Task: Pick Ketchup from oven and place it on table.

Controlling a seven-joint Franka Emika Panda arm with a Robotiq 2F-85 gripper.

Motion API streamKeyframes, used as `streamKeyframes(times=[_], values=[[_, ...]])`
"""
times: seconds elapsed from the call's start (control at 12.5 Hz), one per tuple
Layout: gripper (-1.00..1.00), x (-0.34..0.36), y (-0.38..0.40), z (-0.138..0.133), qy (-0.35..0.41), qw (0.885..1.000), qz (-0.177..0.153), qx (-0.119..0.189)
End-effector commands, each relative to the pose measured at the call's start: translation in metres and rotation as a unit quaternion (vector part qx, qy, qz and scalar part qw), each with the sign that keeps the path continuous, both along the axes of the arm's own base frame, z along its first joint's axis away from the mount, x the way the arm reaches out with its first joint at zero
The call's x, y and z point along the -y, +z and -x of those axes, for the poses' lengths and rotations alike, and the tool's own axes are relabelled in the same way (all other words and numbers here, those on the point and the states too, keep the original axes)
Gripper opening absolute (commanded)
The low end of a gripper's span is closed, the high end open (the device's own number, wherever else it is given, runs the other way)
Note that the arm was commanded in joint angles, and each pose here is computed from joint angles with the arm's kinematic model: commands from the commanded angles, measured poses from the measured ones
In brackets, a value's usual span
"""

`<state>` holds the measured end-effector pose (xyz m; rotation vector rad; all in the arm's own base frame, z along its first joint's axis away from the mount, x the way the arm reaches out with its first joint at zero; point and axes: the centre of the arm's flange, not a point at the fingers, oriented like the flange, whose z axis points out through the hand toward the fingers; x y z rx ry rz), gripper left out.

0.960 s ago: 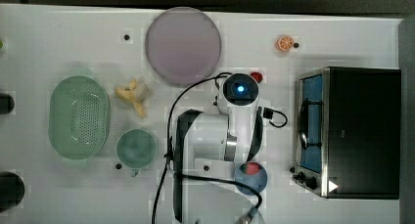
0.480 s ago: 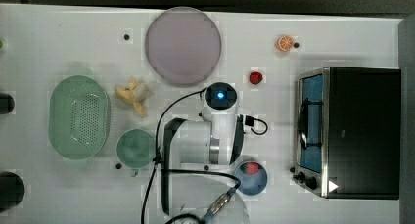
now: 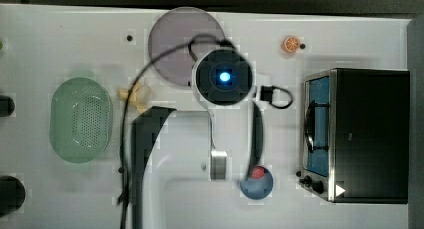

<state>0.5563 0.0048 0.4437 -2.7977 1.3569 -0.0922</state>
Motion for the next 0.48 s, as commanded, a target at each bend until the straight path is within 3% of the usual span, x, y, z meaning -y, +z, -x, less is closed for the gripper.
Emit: streamKeyframes(times=[0.08, 0.24, 0.48], values=[[1.00, 0.012, 0.101, 0.004, -0.026, 0.999, -0.005, 0.033], [1.00, 0.014, 0.152, 0.010, -0.026, 0.999, -0.003, 0.032], [1.00, 0.015, 0.184, 0.024, -0.026, 1.000, -0.003, -0.010]])
